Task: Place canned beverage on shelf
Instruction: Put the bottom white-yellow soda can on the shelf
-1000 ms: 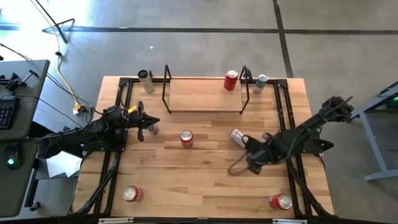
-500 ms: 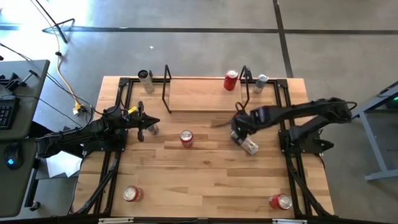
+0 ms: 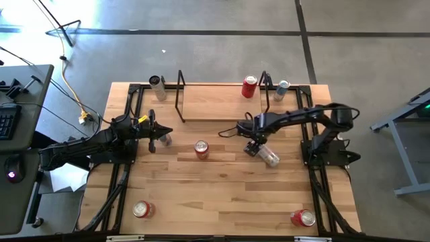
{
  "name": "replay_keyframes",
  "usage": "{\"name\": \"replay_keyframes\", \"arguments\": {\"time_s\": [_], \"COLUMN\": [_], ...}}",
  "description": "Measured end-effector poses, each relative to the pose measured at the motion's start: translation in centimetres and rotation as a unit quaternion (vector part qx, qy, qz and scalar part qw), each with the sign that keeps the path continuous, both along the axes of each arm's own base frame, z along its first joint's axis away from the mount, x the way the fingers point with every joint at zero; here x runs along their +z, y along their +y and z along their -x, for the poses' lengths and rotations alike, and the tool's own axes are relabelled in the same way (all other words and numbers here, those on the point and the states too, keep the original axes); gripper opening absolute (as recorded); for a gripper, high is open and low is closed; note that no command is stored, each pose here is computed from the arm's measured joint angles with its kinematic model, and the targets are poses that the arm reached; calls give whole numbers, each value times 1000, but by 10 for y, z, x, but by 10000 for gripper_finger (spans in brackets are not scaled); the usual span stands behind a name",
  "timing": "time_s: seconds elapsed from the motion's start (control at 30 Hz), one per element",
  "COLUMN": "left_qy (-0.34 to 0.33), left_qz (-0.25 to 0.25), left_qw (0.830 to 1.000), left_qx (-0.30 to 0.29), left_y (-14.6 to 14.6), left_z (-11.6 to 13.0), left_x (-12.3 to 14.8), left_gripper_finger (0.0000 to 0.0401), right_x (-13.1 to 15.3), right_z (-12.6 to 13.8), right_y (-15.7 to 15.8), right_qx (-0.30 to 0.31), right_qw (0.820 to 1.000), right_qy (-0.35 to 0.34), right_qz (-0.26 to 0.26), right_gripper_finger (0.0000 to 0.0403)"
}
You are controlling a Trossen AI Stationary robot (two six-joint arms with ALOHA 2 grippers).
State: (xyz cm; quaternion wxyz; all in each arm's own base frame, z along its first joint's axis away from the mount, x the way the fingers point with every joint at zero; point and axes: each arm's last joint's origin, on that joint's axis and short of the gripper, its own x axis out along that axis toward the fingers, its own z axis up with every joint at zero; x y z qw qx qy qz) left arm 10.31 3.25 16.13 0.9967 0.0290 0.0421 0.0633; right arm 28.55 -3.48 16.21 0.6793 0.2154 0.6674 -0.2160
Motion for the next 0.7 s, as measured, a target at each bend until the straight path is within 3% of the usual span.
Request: {"name": "replay_keyframes", "arguments": {"time_s": [0.13,0.3,0.43,0.6,0.7], "left_qy": [0,2,10,10,10], "left_qz": [0,1,4,4,4], "left_qw": [1000,1000,1000,1000,1000], "left_qx": [0,0,0,0,0], "left_y": [0,0,0,0,0], "left_z": [0,0,0,0,0], "left_x": [0,0,-2,-2,-2], "left_gripper_finger": [0,0,0,0,0], "right_x": [-8,-6,-3,24,43], "right_z": [-4,-12,-15,-20,-23], "right_y": [1,2,7,20,31], "right_qx": [11,21,32,33,-3], "right_qw": [1000,999,997,980,940], "right_qy": [-4,-43,-67,-155,-234], "right_qz": [-8,-11,-1,122,249], "right_gripper_finger": [277,238,237,237,237]}}
